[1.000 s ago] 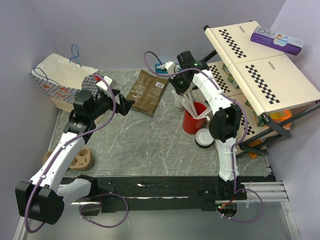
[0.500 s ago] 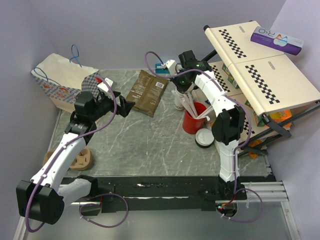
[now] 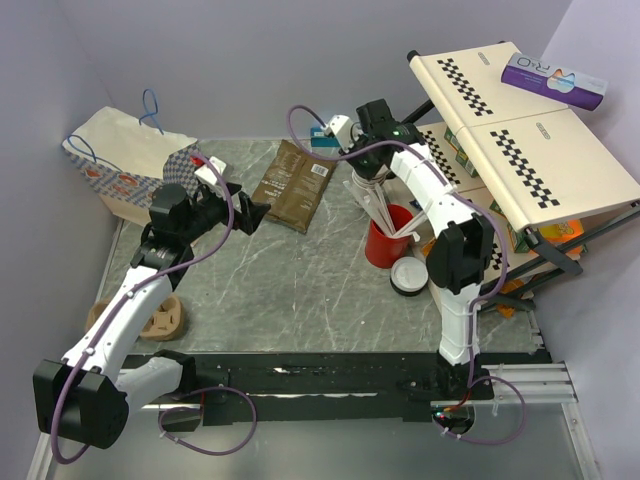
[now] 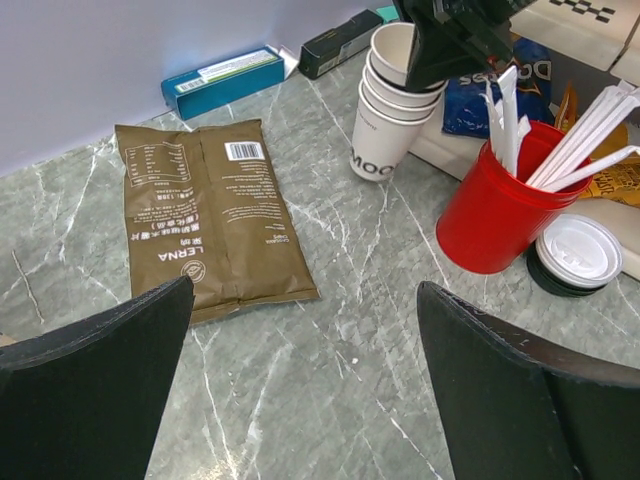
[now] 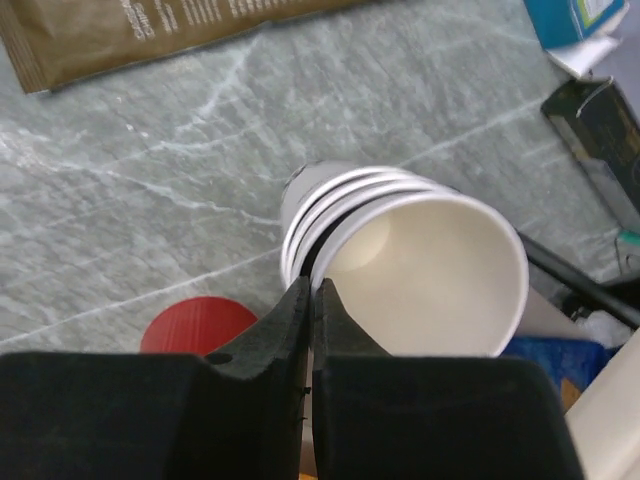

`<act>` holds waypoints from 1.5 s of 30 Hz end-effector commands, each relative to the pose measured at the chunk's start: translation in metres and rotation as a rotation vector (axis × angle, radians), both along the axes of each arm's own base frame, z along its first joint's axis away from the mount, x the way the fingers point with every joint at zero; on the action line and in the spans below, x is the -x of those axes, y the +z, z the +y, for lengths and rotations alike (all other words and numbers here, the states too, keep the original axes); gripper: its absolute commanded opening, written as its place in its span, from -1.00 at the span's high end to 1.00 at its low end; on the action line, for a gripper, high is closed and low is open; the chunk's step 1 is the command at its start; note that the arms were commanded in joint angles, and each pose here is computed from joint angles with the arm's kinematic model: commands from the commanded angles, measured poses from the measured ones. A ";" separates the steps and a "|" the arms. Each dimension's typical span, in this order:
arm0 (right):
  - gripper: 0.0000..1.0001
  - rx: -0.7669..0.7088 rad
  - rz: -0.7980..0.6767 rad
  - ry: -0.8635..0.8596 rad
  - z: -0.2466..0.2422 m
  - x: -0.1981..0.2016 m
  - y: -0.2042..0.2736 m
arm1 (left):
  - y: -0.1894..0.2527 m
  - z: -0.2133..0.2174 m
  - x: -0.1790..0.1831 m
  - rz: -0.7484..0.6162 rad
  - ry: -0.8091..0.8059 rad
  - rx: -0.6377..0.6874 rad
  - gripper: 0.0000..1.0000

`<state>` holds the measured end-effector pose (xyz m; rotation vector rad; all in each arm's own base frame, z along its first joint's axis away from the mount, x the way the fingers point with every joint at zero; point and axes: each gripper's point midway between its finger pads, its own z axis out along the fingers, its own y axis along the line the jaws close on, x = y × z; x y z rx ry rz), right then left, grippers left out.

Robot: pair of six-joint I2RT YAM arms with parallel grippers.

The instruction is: Pack the takeout coffee

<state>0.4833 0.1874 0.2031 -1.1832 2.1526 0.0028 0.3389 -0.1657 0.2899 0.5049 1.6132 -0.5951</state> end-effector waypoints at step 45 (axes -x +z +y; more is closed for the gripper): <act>1.00 -0.190 -0.496 0.204 0.048 0.096 0.223 | 0.035 -0.059 -0.083 0.240 -0.080 0.322 -0.99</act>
